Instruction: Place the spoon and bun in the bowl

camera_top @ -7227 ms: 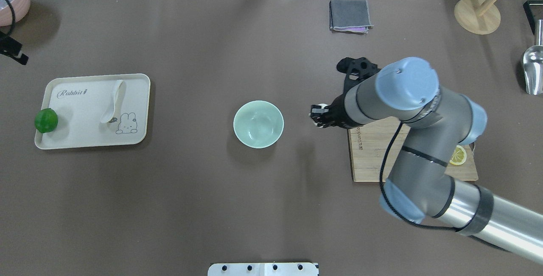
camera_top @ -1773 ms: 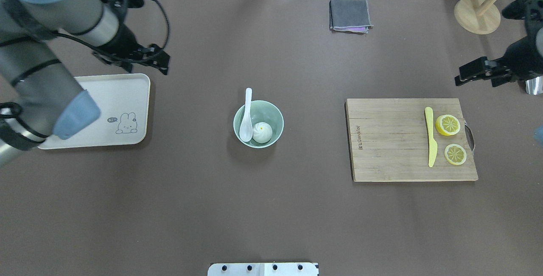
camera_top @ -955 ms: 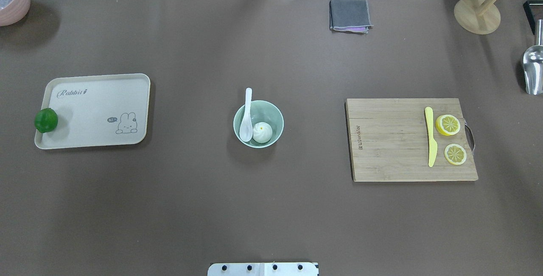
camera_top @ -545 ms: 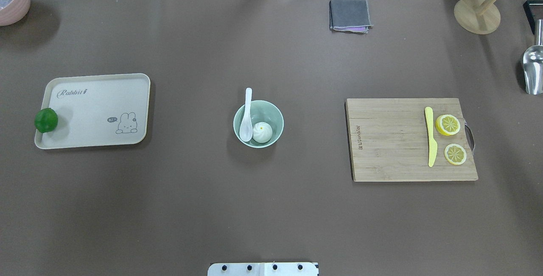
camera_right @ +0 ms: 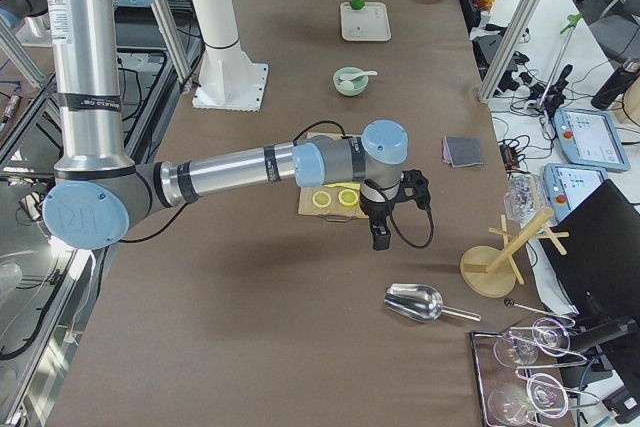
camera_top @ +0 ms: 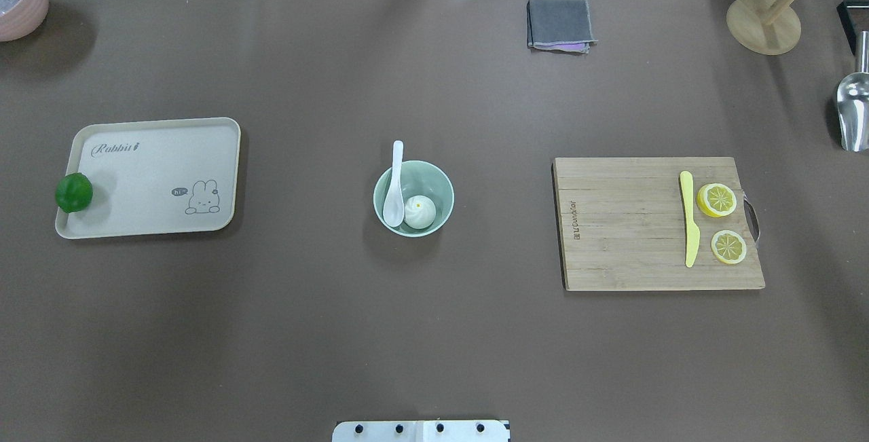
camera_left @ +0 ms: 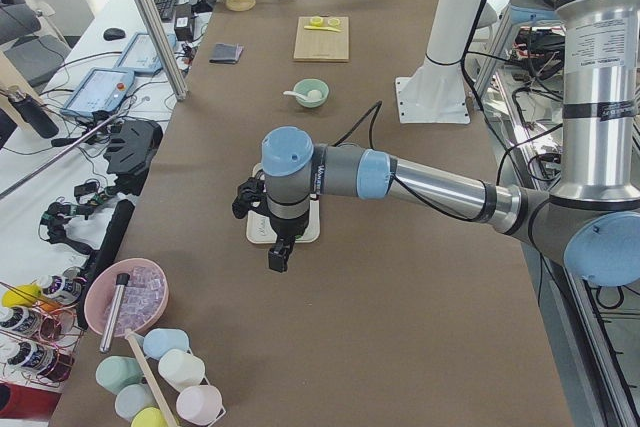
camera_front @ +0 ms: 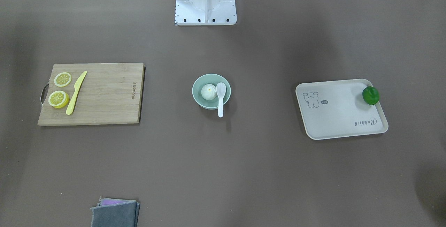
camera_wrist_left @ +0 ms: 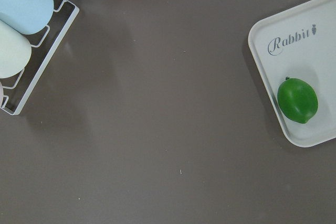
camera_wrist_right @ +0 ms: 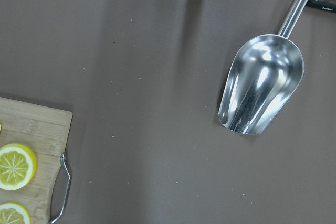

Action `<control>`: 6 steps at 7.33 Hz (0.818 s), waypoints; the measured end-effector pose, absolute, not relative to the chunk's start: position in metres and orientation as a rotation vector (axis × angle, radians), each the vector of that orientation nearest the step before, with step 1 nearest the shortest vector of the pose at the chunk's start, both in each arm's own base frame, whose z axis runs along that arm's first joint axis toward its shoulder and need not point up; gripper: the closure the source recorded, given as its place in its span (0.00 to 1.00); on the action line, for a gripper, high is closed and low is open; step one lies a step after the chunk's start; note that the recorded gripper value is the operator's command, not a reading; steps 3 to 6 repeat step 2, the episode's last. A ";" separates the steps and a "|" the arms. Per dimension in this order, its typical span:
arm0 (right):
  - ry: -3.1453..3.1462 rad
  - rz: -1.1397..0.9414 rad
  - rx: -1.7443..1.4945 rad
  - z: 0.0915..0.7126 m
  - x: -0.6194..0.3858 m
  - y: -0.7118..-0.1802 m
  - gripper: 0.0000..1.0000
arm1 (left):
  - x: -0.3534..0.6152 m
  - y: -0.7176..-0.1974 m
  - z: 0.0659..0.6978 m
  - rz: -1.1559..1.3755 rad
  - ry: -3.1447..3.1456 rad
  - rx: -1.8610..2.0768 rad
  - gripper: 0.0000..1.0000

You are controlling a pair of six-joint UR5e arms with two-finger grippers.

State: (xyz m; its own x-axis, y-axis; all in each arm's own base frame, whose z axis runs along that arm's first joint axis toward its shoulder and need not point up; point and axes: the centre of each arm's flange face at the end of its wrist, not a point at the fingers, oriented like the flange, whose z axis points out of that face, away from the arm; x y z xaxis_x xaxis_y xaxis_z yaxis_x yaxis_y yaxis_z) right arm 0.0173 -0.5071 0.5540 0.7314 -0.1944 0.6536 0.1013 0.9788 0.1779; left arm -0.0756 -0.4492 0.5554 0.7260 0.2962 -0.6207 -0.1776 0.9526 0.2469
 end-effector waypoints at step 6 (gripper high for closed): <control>-0.736 -0.163 0.134 0.553 0.017 -0.507 0.00 | -0.076 -0.449 0.552 0.264 0.709 0.181 0.02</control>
